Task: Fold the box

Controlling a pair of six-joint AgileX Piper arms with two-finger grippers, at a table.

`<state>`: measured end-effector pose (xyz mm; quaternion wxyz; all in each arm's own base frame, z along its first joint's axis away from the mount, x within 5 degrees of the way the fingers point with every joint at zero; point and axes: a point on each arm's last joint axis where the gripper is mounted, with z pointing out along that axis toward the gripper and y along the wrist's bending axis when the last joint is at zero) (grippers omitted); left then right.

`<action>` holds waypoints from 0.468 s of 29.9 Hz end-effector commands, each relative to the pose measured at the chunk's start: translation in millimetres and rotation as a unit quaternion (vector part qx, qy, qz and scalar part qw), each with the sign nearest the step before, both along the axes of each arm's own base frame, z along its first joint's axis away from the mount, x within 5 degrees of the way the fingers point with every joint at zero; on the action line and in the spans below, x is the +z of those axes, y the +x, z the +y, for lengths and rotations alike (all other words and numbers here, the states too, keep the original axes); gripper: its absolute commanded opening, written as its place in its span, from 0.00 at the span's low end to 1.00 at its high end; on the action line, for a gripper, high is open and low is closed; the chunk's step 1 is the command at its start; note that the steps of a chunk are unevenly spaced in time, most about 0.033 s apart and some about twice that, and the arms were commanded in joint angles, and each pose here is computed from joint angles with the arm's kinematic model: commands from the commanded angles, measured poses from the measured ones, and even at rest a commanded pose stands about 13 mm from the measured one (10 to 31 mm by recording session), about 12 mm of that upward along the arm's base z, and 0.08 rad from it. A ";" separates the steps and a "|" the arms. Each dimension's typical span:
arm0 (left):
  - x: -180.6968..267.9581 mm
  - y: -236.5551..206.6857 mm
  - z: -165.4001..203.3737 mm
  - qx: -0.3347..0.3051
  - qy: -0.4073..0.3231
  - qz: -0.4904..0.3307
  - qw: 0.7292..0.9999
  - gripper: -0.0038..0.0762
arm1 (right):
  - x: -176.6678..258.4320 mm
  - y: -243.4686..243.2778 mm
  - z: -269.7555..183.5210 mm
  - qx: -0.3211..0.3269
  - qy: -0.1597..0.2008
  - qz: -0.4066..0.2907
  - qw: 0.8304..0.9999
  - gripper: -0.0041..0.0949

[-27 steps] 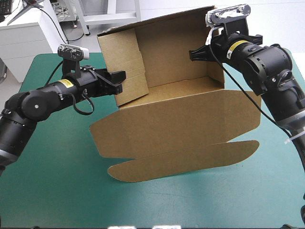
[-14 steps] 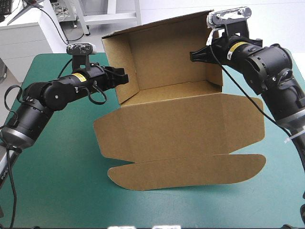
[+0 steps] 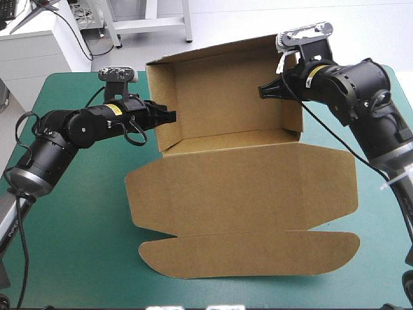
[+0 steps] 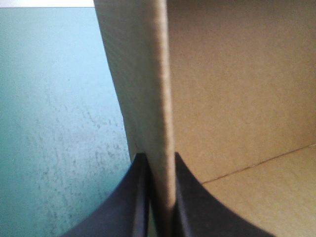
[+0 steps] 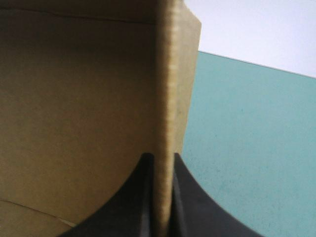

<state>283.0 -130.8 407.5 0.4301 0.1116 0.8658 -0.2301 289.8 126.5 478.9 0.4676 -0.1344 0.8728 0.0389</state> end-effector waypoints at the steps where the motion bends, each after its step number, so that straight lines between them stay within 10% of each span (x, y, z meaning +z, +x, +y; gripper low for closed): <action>1: 25.6 -8.3 -5.7 -0.009 -0.045 -0.050 0.998 0.04 | -3.3 -1.8 19.1 0.050 0.040 0.032 0.997 0.04; 14: -27.7 16.0 -6.4 -0.028 0.110 0.046 0.992 0.04 | -92.0 50.7 51.0 0.048 -0.012 0.204 0.978 0.04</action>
